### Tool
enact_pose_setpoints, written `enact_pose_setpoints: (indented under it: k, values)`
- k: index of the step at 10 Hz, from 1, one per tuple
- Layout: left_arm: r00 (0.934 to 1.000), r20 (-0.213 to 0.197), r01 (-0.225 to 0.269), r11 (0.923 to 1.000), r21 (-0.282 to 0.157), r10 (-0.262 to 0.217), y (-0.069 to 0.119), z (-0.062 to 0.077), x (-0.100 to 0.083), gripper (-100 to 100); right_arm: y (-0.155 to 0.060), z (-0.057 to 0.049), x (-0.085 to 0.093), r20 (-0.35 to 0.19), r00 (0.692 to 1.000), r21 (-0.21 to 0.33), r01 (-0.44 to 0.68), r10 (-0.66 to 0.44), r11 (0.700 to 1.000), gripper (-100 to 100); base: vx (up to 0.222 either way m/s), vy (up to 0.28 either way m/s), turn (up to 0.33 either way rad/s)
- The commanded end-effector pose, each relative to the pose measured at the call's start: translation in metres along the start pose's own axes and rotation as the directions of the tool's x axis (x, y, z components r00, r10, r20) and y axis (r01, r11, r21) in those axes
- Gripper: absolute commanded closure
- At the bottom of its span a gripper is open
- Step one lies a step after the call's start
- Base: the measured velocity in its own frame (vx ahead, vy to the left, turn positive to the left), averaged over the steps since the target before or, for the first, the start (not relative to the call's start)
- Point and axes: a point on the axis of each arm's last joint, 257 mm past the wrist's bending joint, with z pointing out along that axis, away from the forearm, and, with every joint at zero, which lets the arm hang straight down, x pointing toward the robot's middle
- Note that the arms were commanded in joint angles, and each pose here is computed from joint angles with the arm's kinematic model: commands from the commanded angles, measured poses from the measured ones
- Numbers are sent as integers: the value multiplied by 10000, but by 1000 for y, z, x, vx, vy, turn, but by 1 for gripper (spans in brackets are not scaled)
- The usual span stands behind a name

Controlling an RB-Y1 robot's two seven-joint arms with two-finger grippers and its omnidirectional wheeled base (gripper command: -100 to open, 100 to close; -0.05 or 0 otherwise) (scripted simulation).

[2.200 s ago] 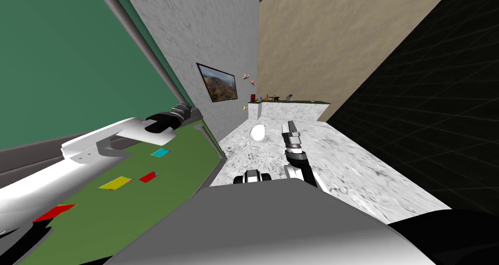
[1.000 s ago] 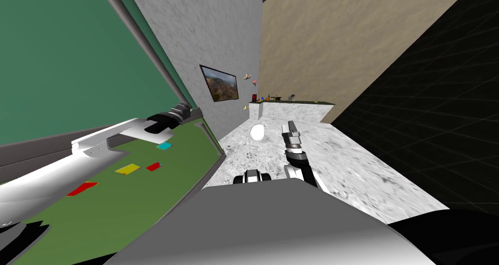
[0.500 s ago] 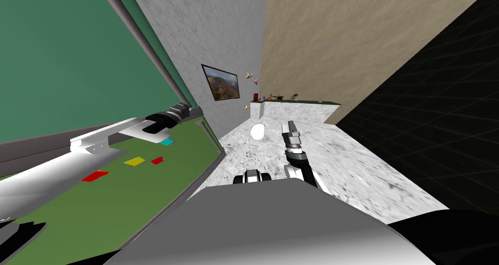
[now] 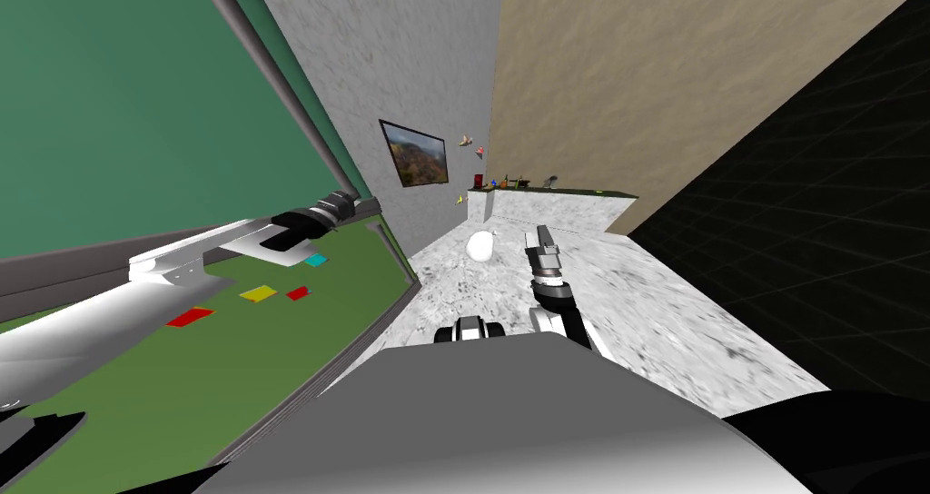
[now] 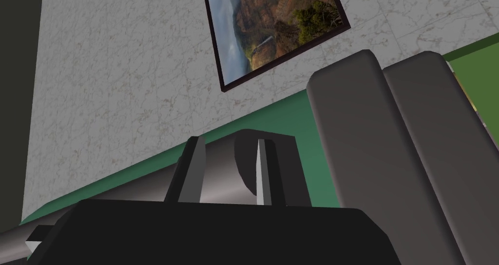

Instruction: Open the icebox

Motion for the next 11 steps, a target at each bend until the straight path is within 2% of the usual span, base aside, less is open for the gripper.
enact_pose_setpoints:
  k: [1, 4, 6, 7, 10, 11]
  values:
    - [10000, 36, 46, 9998, 214, -47, -2, 2, -20, 100, 0, 0, 0, 0, 10000, -2, -1, 1, 10000, 0, -70, -130, 39]
    - [9984, -570, 61, 9970, 775, -17, -15, 1, -6, 100, 0, 0, 0, -3, 10000, 1, 5, -5, 10000, 0, -7, 5, 3]
    - [9981, -619, 64, 9966, 820, -13, -16, 1, -5, 100, 0, 0, 0, -3, 10000, 1, 5, -5, 10000, 0, 11, 21, -10]
    - [9965, -822, -81, 9975, 706, 139, -9, 4, -9, 100, 0, 0, 0, -3, 10000, 1, 4, -4, 10000, 0, -71, -166, 244]
    - [9964, -853, 47, 9981, 615, 6, 7, 0, -23, 100, 0, 0, 0, -2, 10000, -1, 1, -1, 10000, 0, -71, -128, 50]
    - [9941, -1081, 65, 9968, 801, 22, 3, -1, -17, 100, 0, 0, 0, -3, 10000, 0, 3, -3, 10000, 0, 2, 12, -14]
